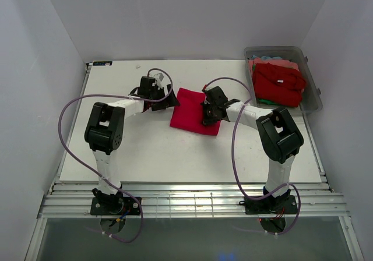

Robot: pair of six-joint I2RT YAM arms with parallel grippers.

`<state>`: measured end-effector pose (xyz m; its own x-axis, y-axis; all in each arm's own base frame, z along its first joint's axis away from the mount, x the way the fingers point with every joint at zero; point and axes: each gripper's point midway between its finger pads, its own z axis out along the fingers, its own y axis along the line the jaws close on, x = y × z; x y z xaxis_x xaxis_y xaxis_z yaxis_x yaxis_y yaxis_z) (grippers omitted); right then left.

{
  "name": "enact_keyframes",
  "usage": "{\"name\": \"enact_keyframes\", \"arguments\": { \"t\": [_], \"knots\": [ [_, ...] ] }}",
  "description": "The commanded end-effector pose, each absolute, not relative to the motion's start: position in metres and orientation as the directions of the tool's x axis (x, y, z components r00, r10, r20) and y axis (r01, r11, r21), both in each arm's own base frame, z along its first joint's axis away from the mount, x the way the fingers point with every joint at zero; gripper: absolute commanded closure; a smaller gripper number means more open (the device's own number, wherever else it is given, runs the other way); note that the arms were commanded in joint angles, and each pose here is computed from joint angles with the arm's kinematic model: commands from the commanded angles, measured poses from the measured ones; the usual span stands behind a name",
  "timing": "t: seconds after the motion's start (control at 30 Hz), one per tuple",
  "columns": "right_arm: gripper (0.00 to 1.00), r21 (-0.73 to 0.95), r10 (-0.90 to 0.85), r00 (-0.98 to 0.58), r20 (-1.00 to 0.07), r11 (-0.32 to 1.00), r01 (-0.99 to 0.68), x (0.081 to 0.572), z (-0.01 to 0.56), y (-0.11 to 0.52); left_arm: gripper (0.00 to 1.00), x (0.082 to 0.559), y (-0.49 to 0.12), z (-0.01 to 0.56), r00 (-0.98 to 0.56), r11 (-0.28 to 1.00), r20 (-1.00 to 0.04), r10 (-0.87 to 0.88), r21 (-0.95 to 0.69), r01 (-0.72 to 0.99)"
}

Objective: Fold and stack the t-shirts
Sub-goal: Put the neatly folded tshirt into the corner of the board with the left arm

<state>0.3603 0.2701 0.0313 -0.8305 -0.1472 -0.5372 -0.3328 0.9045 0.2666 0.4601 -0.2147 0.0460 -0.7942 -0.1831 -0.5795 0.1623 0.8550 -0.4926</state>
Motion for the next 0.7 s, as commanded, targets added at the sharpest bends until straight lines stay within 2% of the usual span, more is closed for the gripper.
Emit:
{"name": "enact_keyframes", "arguments": {
  "t": [0.0,0.3,0.67],
  "knots": [
    [0.92,0.216,-0.191,-0.872,-0.451,0.924,-0.315,0.339,0.014,0.253,0.02,0.460,-0.228,0.054,-0.816,0.791,-0.565,-0.119,-0.551,0.266],
    [0.92,0.178,-0.204,-0.862,-0.464,0.932,-0.316,0.345,0.019,0.253,0.02,0.426,-0.244,0.028,-0.889,0.653,-0.456,-0.043,-0.686,0.321],
    [0.92,0.181,-0.205,-0.862,-0.463,0.930,-0.319,0.348,0.017,0.258,0.02,0.368,-0.287,0.005,-0.907,0.632,-0.414,0.080,-0.682,0.367]
  ]
}}
